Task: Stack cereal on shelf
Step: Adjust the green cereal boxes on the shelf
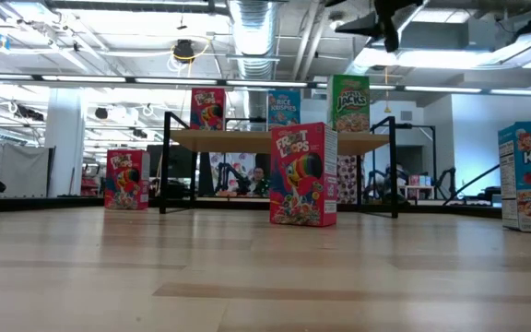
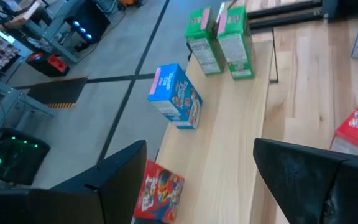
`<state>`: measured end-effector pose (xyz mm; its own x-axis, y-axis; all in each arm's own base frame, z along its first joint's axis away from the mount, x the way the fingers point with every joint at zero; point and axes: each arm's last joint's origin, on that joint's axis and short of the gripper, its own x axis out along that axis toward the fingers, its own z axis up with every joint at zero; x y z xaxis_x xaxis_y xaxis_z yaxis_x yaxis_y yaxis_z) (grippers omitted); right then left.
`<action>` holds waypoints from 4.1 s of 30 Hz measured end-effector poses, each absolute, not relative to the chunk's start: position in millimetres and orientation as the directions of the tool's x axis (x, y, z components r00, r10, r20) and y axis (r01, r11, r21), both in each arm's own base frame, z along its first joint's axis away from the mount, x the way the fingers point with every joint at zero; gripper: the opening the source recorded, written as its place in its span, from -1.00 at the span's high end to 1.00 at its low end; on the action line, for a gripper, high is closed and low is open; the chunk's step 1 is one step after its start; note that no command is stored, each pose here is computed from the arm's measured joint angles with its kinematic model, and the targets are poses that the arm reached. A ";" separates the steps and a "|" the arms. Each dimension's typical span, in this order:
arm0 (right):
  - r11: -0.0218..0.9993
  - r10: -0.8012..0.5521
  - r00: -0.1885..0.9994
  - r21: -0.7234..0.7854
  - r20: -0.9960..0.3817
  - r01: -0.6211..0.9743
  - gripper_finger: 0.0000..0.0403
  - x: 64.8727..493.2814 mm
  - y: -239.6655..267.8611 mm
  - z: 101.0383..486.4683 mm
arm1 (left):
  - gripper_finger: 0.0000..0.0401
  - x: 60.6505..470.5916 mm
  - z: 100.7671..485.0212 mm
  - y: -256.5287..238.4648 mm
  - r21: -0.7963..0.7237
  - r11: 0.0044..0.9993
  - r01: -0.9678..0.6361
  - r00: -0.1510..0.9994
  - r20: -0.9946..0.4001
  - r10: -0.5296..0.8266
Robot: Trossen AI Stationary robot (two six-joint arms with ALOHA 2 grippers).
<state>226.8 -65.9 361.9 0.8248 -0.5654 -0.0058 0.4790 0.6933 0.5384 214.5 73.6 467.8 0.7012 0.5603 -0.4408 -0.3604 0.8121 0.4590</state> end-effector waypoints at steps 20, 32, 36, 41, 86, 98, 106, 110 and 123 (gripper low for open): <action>0.183 -0.806 0.482 0.631 -0.343 0.754 -0.29 170.6 -143.9 365.6 | -0.43 196.2 466.6 68.3 0.434 0.837 -0.332 0.684 -0.500 0.531; 0.095 -0.766 0.461 0.630 -0.449 0.771 -0.29 172.6 -150.6 351.2 | -0.43 196.5 466.1 67.6 0.418 0.851 -0.317 0.695 -0.508 0.508; 0.065 -0.742 0.431 0.586 -0.513 0.808 -0.29 176.9 -154.1 340.6 | -0.43 196.4 466.0 67.6 0.416 0.852 -0.319 0.695 -0.508 0.508; 0.049 -0.723 0.407 0.546 -0.559 0.837 -0.29 183.4 -159.4 330.4 | -0.43 196.1 465.5 67.5 0.400 0.856 -0.328 0.693 -0.514 0.506; 0.094 -0.685 0.412 0.487 -0.601 0.868 -0.29 190.7 -159.6 321.8 | -0.43 196.1 465.1 67.5 0.390 0.857 -0.337 0.690 -0.517 0.506; 0.052 -0.740 0.363 0.490 -0.566 0.870 -0.29 185.4 -168.3 324.7 | -0.43 196.2 465.1 67.6 0.384 0.858 -0.341 0.690 -0.517 0.506; 0.079 -0.734 0.388 0.497 -0.557 0.864 -0.29 186.4 -168.9 325.9 | -0.43 196.2 465.1 67.5 0.390 0.857 -0.336 0.690 -0.517 0.506; 0.086 -0.738 0.394 0.503 -0.548 0.860 -0.29 186.9 -169.4 326.8 | -0.43 196.3 465.1 67.6 0.390 0.857 -0.337 0.690 -0.517 0.506; 0.162 -0.725 0.454 0.512 -0.518 0.844 -0.29 190.0 -170.1 330.4 | -0.43 196.3 465.1 67.6 0.390 0.857 -0.336 0.690 -0.517 0.506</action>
<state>190.0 -170.1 330.4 0.4537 -0.7252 -0.5180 0.8436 0.1620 0.5120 196.3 67.6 465.1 0.6903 0.5063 -0.5168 -0.3363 0.8570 0.3904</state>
